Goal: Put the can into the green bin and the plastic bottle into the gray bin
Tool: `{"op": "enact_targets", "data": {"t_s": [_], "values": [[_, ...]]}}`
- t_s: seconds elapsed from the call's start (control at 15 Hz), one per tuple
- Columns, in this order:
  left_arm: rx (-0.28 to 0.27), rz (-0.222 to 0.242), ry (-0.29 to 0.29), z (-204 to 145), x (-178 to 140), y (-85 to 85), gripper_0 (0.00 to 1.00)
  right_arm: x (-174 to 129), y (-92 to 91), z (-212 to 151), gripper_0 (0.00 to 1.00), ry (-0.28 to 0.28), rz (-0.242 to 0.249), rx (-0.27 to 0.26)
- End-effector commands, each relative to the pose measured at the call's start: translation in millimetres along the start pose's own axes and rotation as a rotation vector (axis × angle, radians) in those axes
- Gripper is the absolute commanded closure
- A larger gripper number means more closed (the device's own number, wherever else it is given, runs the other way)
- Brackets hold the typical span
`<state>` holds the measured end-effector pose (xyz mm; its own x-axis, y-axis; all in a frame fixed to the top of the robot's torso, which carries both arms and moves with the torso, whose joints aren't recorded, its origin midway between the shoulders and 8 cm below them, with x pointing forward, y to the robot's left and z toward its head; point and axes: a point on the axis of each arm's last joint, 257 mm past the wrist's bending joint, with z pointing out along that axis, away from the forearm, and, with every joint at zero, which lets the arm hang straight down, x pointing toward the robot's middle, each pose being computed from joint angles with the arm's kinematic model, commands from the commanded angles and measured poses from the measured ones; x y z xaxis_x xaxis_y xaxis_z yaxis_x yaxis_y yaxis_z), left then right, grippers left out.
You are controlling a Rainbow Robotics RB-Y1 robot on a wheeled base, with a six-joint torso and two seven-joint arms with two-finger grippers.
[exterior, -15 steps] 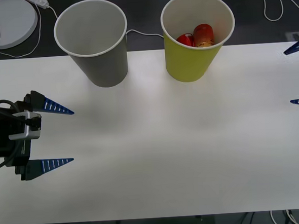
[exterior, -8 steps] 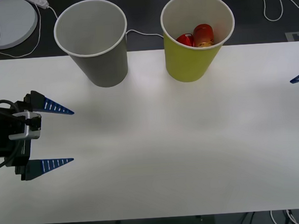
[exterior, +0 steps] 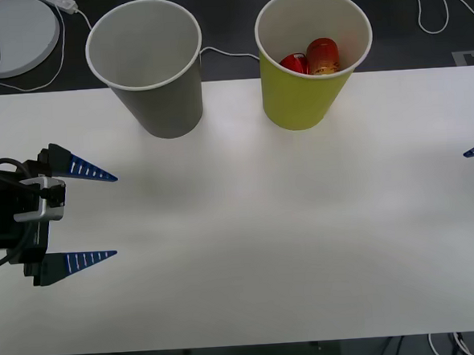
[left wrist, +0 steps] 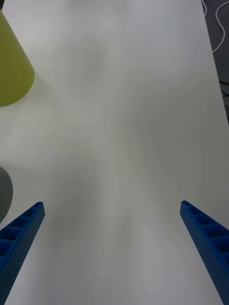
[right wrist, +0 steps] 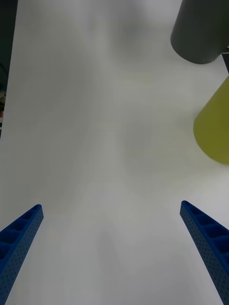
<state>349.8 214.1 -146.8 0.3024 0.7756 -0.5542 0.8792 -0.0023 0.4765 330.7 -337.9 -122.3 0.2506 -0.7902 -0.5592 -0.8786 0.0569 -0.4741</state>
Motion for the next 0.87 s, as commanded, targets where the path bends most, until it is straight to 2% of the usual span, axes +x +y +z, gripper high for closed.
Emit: {"op": "enact_targets", "data": {"t_s": [0.07, 0.47, 0.87], "values": [[0.0, 0.0, 0.0, 0.0, 0.0, 0.0, 0.0, 7.1, 7.0, -1.9, 0.0, 0.013, 0.005, -0.005], [0.0, 0.0, 0.0, 0.0, 0.0, 0.0, 0.0, 16.7, 24.2, 0.3, 0.0, 0.018, 0.012, -0.023], [0.0, 0.0, 0.0, 0.0, 0.0, 0.0, 0.0, 16.7, 24.2, 0.3, 0.0, 0.018, 0.012, -0.023]]}}
